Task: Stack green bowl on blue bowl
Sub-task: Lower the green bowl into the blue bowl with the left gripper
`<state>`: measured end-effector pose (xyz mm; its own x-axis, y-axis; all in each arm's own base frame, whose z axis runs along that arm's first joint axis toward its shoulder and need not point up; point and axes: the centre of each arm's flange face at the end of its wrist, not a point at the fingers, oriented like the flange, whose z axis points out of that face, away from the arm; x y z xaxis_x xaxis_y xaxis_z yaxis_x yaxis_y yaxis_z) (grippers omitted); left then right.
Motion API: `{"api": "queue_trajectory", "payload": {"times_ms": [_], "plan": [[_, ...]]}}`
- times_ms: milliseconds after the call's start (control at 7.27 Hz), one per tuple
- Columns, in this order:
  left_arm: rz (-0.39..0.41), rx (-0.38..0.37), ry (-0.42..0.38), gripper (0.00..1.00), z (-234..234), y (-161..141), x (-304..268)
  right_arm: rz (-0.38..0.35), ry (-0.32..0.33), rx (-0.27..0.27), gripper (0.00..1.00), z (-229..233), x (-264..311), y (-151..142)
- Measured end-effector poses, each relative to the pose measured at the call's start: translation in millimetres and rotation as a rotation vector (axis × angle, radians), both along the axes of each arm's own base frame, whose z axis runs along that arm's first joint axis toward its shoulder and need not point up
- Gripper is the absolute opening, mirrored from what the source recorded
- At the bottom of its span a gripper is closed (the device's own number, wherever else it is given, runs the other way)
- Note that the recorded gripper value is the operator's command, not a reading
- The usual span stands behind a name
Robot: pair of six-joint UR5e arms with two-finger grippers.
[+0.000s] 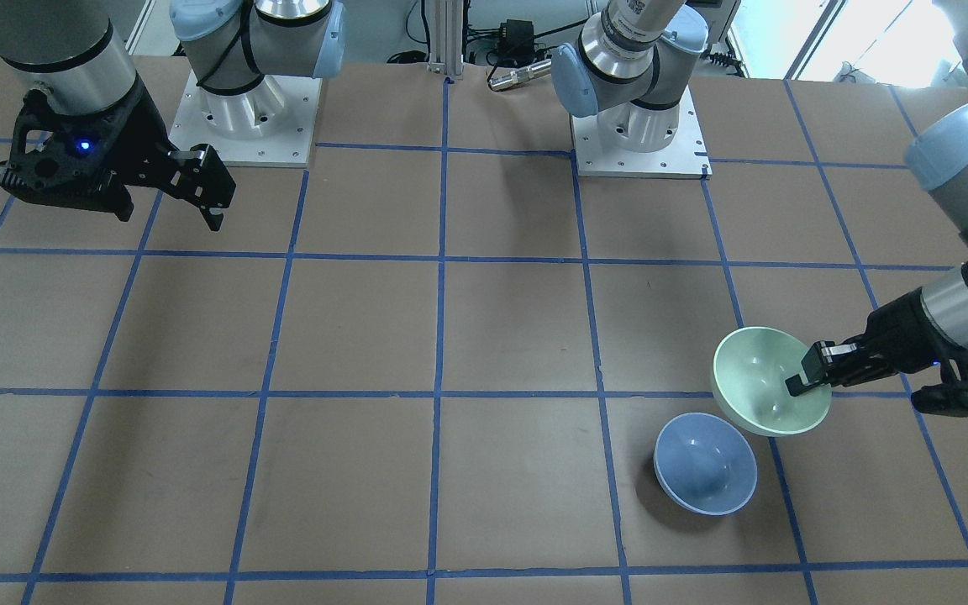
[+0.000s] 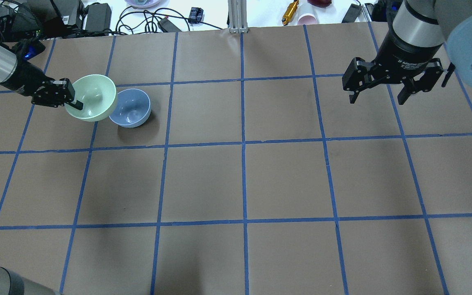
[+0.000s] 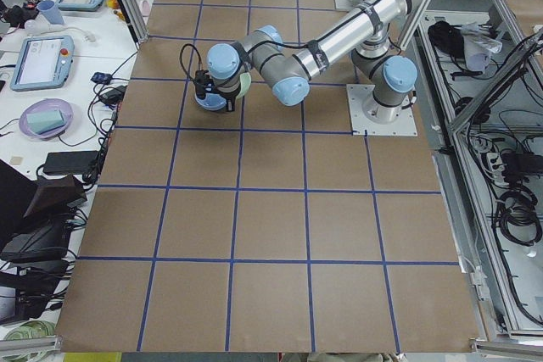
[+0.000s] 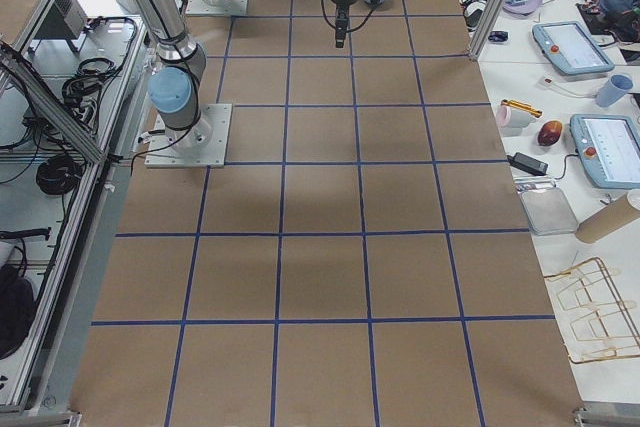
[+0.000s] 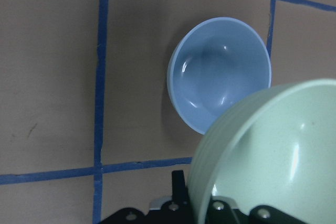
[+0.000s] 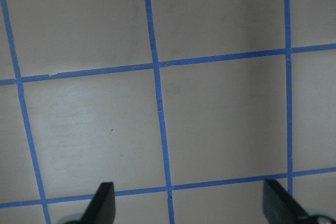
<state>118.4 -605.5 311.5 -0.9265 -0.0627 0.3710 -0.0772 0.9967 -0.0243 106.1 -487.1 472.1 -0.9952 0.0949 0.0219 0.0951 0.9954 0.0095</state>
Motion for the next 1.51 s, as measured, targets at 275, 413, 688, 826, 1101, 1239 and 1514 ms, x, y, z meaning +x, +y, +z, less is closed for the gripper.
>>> {"api": "queue_trajectory", "payload": {"times_ms": [275,413,688,826,1101,1239,1514], "plan": [[-0.005,-0.025,0.004,0.01,-19,-16,-9,0.0,0.0,0.0,1.0,0,0,0],[-0.006,-0.034,0.011,0.01,-28,-22,-10,0.0,0.0,0.0,1.0,0,0,0],[-0.007,-0.049,0.017,0.01,-42,-29,-10,0.0,0.0,0.0,1.0,0,0,0],[-0.008,-0.06,0.013,0.01,-49,-33,-9,0.0,0.0,0.0,1.0,0,0,0],[-0.004,-0.063,0.011,0.01,-60,-40,-15,0.0,0.0,0.0,1.0,0,0,0],[0.003,-0.061,0.009,0.01,-62,-43,-23,0.0,0.0,0.0,1.0,0,0,0],[0.005,-0.072,0.0,0.01,-65,-48,-30,0.0,0.0,0.0,1.0,0,0,0]]}}
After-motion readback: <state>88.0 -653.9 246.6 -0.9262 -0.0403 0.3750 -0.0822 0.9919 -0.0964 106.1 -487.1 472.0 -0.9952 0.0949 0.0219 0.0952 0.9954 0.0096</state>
